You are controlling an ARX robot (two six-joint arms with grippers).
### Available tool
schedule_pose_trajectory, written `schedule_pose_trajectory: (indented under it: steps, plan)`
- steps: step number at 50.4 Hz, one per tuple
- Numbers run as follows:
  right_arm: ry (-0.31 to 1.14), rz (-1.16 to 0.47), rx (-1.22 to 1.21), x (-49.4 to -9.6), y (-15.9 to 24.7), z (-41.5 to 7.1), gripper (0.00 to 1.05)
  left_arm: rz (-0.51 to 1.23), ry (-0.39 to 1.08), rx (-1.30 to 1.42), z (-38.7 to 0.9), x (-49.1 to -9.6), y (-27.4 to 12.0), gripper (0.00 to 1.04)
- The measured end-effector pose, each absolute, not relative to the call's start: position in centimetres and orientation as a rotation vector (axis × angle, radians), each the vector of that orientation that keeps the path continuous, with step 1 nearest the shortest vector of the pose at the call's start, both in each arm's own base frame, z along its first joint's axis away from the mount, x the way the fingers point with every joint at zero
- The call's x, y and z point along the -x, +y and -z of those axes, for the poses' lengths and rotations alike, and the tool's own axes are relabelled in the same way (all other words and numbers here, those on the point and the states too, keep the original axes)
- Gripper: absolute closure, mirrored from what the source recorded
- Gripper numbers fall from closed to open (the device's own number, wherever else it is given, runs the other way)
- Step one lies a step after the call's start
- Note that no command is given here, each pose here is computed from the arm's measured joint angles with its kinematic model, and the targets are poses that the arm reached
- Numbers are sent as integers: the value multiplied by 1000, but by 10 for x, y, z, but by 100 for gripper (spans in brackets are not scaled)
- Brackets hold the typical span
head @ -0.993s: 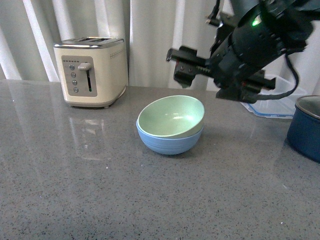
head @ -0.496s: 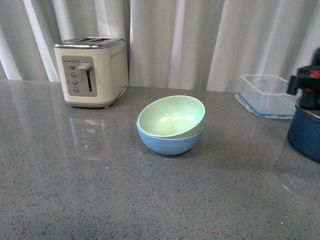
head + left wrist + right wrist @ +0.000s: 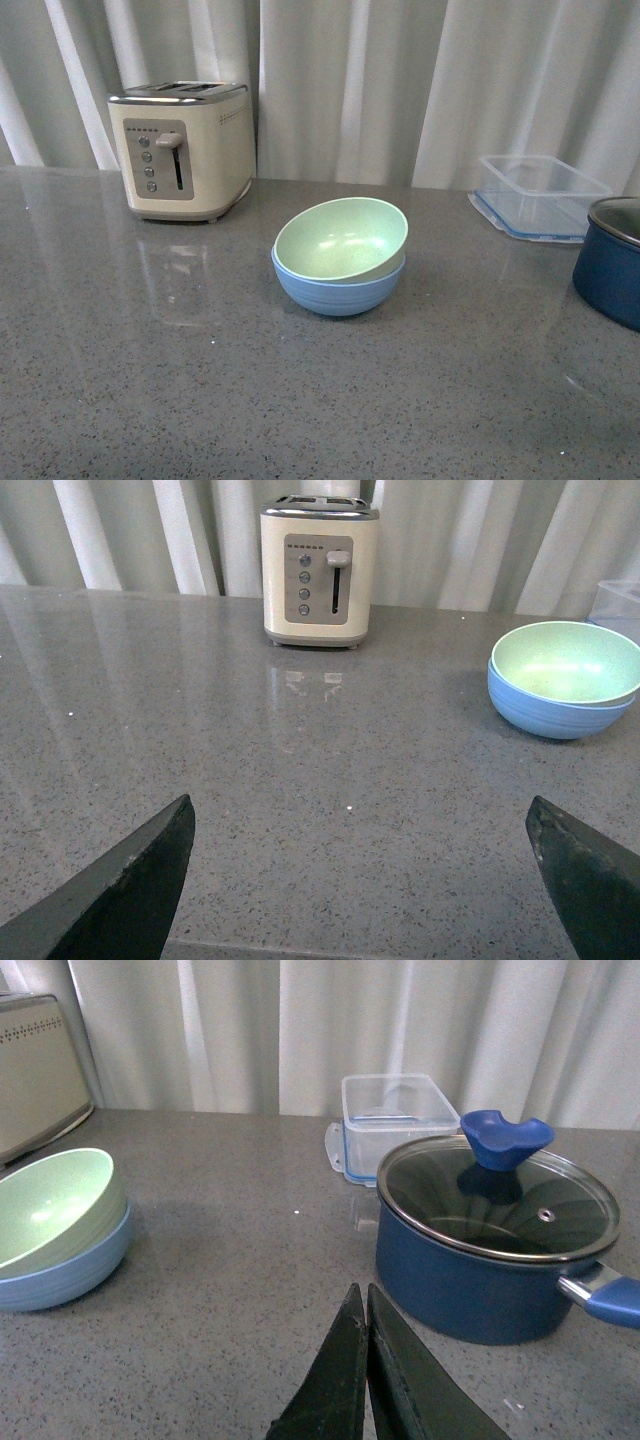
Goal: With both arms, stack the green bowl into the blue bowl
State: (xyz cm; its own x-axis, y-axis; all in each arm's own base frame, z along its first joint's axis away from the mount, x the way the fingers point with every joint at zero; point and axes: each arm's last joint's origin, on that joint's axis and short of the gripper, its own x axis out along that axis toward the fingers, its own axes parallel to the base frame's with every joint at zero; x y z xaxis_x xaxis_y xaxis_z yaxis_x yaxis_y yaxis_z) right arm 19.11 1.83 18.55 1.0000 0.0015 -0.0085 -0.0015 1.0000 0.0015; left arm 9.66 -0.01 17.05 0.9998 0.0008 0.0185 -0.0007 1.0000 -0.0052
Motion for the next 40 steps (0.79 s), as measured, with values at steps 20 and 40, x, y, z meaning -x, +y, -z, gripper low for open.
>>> schedule_pose_trajectory:
  steps: [20, 40]
  plan:
    - [10, 3, -2, -154, 0, -172, 104, 0, -19, 5, -171, -97, 0, 7]
    - [5, 0, -3, -134, 0, -165, 104, -1, -19, 5, -171, -97, 0, 7]
